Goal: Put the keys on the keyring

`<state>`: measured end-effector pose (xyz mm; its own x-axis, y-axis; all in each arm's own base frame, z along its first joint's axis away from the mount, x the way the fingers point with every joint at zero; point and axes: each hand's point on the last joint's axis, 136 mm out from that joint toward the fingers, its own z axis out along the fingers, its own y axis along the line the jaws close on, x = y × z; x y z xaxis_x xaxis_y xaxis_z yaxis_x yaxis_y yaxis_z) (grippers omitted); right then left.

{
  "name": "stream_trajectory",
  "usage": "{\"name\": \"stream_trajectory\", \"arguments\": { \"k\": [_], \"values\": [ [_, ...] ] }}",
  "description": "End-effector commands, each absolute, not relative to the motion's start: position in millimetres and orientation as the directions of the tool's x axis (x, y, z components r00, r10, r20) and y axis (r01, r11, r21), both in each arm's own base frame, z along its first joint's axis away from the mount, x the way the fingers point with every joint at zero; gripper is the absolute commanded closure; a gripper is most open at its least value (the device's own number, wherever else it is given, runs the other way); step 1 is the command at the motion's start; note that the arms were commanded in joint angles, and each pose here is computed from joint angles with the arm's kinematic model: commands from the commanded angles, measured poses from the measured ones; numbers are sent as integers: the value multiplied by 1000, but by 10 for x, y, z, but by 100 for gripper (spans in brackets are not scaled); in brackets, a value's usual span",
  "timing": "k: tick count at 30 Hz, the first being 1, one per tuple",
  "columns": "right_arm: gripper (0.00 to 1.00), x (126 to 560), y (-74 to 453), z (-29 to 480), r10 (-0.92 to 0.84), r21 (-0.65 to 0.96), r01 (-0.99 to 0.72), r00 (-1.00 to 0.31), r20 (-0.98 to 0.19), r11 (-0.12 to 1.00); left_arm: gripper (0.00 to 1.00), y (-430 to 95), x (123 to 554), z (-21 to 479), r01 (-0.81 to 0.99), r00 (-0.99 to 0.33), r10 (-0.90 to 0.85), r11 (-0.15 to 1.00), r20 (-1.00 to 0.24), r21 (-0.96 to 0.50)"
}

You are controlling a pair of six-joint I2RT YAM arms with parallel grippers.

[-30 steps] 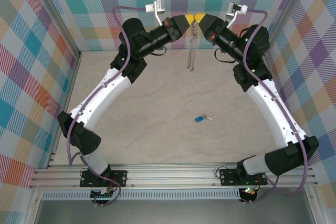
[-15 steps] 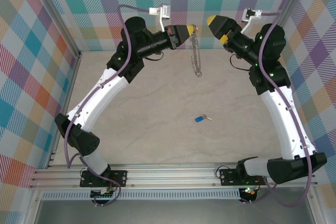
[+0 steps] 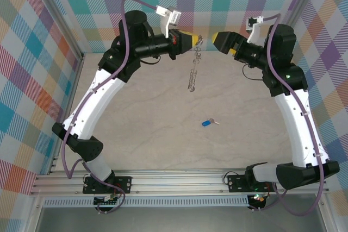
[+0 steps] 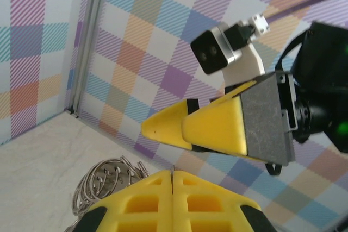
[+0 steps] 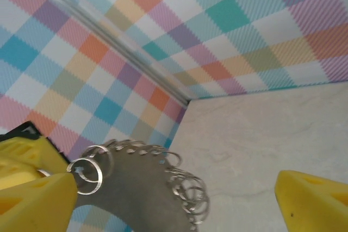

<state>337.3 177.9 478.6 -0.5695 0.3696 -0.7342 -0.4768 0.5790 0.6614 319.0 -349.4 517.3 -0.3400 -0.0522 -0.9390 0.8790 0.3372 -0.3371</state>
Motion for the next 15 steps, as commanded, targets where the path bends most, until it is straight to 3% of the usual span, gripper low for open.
{"name": "stream_trajectory", "arguments": {
  "k": [1, 6, 15],
  "values": [
    [13, 3116, 1970, 4997, 259, 610, -642, -560, -787, 465, 100, -3447, 3037, 5258, 925, -251, 0, 294, -968, -240],
    [24, 2867, 2107, 5149, 186, 576, -748, -546, -817, 330, 100, -3419, 2966, 5268, 942, -197, 27, 283, -980, -181],
    [50, 2772, 2228, 5206, 124, 578, -793, -564, -816, 192, 100, -3442, 2890, 5287, 957, -183, 32, 233, -983, -171]
  ]
}}
